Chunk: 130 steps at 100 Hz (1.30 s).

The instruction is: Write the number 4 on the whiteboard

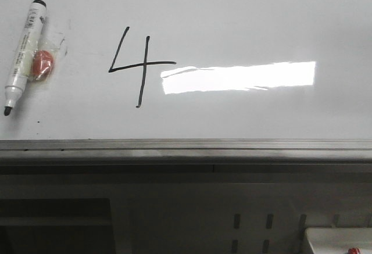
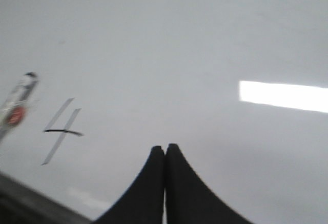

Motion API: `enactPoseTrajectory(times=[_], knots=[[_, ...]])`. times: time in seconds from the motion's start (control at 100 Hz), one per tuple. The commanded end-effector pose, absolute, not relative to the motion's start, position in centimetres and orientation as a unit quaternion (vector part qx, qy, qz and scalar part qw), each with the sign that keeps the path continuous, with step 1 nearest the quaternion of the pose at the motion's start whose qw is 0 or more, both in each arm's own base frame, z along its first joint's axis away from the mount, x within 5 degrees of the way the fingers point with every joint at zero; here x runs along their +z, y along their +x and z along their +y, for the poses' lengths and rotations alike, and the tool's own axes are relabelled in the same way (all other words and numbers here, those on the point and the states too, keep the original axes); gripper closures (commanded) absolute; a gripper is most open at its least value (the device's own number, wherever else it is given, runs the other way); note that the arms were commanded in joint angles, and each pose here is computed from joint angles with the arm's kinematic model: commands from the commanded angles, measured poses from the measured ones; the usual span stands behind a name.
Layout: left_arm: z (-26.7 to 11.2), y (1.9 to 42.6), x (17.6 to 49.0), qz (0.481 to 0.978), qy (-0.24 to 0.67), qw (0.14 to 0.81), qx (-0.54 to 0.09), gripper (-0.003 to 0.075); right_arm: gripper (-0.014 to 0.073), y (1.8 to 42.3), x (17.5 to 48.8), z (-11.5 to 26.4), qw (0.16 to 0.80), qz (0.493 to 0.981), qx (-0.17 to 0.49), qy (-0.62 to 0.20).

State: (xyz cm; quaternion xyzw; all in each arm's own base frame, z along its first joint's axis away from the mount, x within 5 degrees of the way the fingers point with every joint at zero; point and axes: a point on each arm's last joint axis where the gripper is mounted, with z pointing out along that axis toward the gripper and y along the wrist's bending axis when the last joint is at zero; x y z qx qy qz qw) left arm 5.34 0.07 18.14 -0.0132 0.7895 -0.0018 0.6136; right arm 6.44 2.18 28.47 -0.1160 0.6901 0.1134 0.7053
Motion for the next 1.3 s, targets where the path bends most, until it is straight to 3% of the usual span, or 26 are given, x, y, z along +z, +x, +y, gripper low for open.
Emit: enactPoseTrajectory(times=[0.0, 0.23, 0.53, 0.61, 1.289], knots=[[0.1, 5.4, 17.6, 0.777, -0.017, 0.629, -0.004, 0.0741, 0.0659, 6.7, 29.9, 1.1, 0.746, 0.660, 0.059, -0.060], [0.1, 5.4, 17.6, 0.777, -0.017, 0.629, -0.004, 0.0741, 0.0659, 6.4, 27.4, -0.8, 0.737, 0.673, -0.048, 0.036], [0.1, 5.4, 17.6, 0.777, -0.017, 0.629, -0.004, 0.0741, 0.0659, 5.6, 18.8, -0.8, 0.677, 0.733, -0.049, 0.044], [0.1, 5.4, 17.5, 0.778, -0.017, 0.628, -0.004, 0.0741, 0.0659, 5.3, 17.5, -0.7, 0.621, 0.781, -0.046, 0.048], [0.1, 5.4, 17.5, 0.778, -0.017, 0.628, -0.004, 0.0741, 0.0659, 5.3, 17.4, -0.7, 0.617, 0.784, -0.044, 0.049]])
